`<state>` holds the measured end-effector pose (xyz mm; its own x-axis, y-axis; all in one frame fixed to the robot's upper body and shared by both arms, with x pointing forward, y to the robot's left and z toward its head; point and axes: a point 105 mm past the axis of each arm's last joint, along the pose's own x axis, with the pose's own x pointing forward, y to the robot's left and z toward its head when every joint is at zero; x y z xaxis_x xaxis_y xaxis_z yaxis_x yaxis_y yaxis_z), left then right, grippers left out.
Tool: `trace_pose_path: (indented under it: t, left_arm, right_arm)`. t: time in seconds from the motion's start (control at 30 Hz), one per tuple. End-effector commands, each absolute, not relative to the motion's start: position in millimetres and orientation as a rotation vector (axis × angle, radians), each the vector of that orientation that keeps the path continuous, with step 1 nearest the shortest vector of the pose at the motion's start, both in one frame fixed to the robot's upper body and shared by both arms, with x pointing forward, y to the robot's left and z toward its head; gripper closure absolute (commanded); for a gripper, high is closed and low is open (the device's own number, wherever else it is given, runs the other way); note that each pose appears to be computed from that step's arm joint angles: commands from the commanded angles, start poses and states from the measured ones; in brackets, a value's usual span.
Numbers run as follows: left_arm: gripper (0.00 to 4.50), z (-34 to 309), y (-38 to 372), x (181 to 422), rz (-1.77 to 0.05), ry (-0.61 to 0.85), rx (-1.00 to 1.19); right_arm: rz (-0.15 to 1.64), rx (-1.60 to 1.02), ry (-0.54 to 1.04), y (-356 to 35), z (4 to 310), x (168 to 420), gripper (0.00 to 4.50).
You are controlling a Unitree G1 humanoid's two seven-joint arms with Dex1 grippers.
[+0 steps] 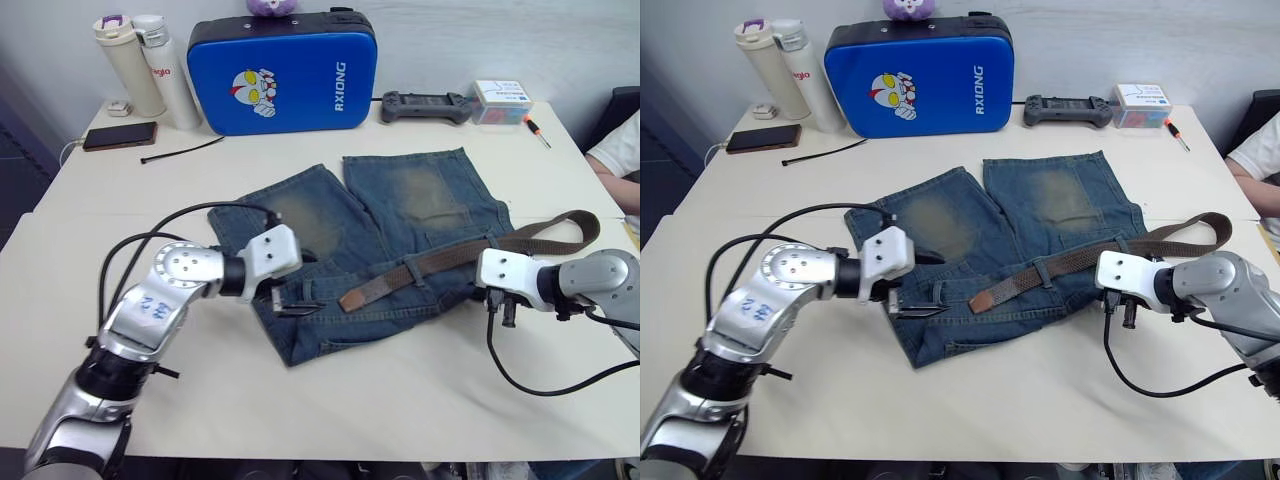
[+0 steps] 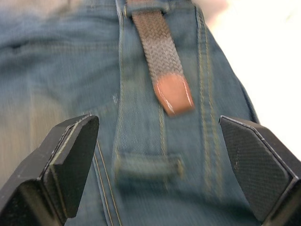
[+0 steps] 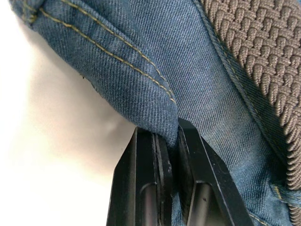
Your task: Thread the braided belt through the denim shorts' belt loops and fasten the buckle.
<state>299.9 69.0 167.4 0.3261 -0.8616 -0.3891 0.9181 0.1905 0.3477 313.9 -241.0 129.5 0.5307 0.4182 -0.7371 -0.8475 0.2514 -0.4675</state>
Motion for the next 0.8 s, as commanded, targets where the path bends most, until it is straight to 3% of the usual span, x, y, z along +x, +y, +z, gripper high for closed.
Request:
trace_pose_path:
  t: [0.03,0.27,0.5,0.6,0.8]
  left_arm:
    - [0.00,169.4,51.5,308.1,-1.241,0.048,0.650]
    - [0.00,161.8,17.1,304.0,-1.320,0.039,0.649]
    - [0.00,137.3,17.1,302.9,-1.329,0.100,0.763]
    - [0.81,129.5,16.3,303.3,-1.338,0.122,0.770]
    - [3.34,122.8,20.6,315.5,-1.298,0.147,0.803]
  right_arm:
    - [0.931,-0.965,0.524,-236.6,131.1,313.3,4.39]
    - [0.891,-0.964,0.521,-237.8,131.1,316.2,4.39]
    - [0.851,-0.955,0.531,-244.7,128.1,313.4,4.39]
    - [0.843,-0.949,0.527,-245.8,128.9,312.3,4.50]
    - [0.828,-0.955,0.528,-249.2,131.2,310.7,4.50]
